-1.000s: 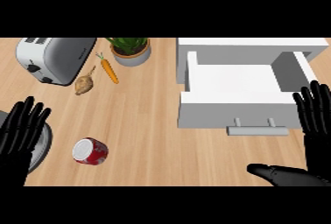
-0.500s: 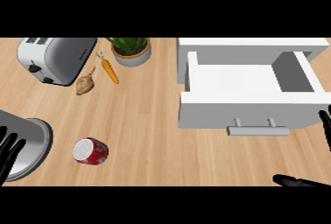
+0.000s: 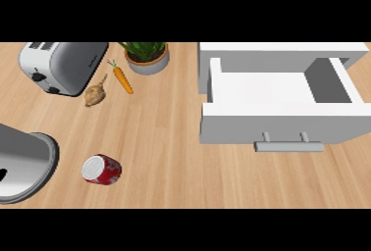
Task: Pick up the can, place it into the drawer and close the drawer
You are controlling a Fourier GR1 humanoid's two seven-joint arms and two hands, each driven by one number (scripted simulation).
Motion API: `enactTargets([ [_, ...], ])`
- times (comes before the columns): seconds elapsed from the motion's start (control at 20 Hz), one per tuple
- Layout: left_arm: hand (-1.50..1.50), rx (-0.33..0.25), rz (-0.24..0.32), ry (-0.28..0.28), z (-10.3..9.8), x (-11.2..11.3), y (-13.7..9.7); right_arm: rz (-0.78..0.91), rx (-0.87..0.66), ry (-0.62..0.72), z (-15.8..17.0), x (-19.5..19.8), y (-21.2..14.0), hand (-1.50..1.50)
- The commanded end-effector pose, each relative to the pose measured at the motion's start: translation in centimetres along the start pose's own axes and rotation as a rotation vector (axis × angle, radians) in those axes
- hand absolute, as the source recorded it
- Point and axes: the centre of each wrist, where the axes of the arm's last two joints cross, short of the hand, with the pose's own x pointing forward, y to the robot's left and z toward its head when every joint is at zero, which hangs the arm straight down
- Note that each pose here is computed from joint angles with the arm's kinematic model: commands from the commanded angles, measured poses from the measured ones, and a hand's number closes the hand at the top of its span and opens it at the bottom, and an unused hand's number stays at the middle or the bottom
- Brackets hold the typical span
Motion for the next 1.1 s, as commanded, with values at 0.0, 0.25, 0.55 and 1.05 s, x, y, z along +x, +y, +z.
enactTargets([
  [0.0,-1.5,-0.012,0.119,-0.023,2.5,1.0,-0.2,0.006,-0.008,-0.007,1.2,0.8,-0.4,-1.5],
  [0.25,-1.5,-0.036,0.236,0.03,0.7,1.0,-0.4,-0.012,0.005,-0.006,2.1,-0.3,-1.7,-1.5],
  [0.55,-1.5,-0.018,0.309,0.047,-2.2,0.0,0.3,-0.013,0.018,-0.017,3.3,1.3,-3.0,-1.5],
  [1.05,-1.5,0.011,0.311,0.105,-5.1,-3.7,-1.9,0.002,0.024,-0.014,4.9,2.0,-6.4,-1.5],
])
